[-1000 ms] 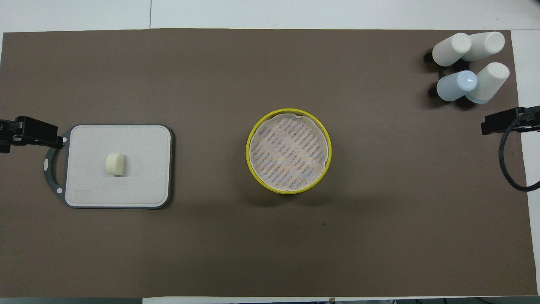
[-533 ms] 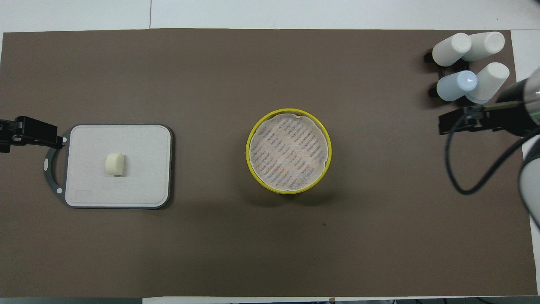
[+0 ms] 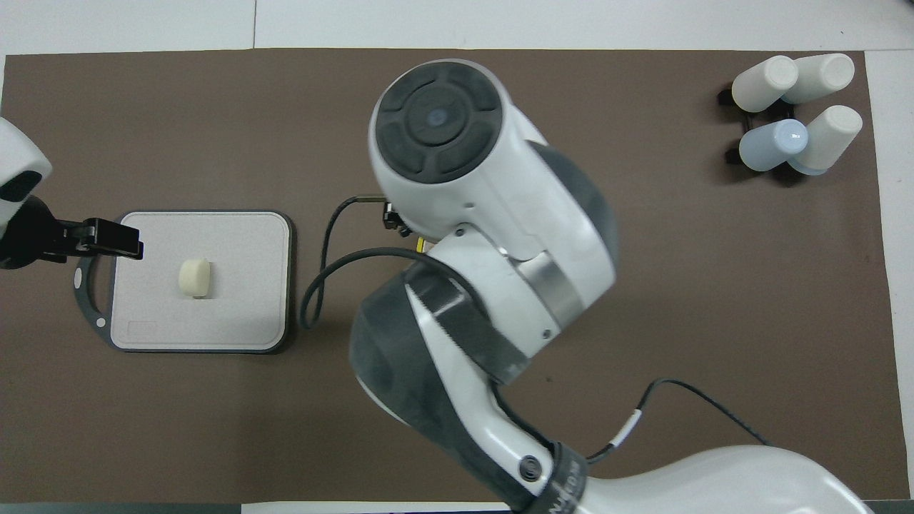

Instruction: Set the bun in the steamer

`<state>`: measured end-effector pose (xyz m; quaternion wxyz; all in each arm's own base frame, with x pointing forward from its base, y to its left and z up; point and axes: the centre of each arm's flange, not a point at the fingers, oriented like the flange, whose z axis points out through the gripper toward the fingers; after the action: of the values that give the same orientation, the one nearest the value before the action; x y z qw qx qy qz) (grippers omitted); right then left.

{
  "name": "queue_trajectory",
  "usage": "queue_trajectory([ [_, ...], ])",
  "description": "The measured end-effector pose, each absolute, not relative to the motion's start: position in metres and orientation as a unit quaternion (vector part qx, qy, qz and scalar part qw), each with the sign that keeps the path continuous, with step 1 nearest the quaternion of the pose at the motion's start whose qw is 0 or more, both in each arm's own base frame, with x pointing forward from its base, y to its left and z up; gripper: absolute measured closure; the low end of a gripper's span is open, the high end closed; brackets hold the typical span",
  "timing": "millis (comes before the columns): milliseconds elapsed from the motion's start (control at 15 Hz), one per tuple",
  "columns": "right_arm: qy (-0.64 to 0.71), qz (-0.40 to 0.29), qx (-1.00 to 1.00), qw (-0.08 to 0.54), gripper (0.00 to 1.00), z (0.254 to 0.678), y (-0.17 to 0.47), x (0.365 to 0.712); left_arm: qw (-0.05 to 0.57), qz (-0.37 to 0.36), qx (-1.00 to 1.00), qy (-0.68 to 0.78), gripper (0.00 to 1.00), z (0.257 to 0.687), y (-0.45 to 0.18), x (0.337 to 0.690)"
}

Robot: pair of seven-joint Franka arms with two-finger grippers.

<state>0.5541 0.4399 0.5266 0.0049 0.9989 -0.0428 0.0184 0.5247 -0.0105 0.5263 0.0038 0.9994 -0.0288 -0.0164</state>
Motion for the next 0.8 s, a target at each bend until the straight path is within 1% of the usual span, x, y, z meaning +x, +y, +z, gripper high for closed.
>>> queue_trajectory([
  [200, -0.020, 0.024, 0.999, 0.009, 0.00, 0.479, 0.478, 0.544, 0.004, -0.014, 0.999, -0.040, 0.00, 0.438, 0.006, 0.510],
  [400, -0.006, 0.039, 0.999, -0.004, 0.00, 0.415, 0.483, 0.536, 0.004, 0.002, 0.999, -0.046, 0.00, 0.371, 0.003, 0.503],
  [533, -0.008, 0.039, 0.999, -0.002, 0.00, 0.390, 0.468, 0.533, 0.005, 0.007, 0.999, -0.050, 0.00, 0.341, 0.000, 0.504],
  [667, -0.012, 0.036, 0.999, 0.005, 0.00, 0.389, 0.456, 0.531, 0.006, 0.008, 0.998, -0.058, 0.00, 0.326, -0.001, 0.507],
  [800, -0.011, 0.035, 0.999, 0.009, 0.00, 0.391, 0.451, 0.524, 0.006, 0.010, 0.998, -0.064, 0.00, 0.322, 0.000, 0.508],
])
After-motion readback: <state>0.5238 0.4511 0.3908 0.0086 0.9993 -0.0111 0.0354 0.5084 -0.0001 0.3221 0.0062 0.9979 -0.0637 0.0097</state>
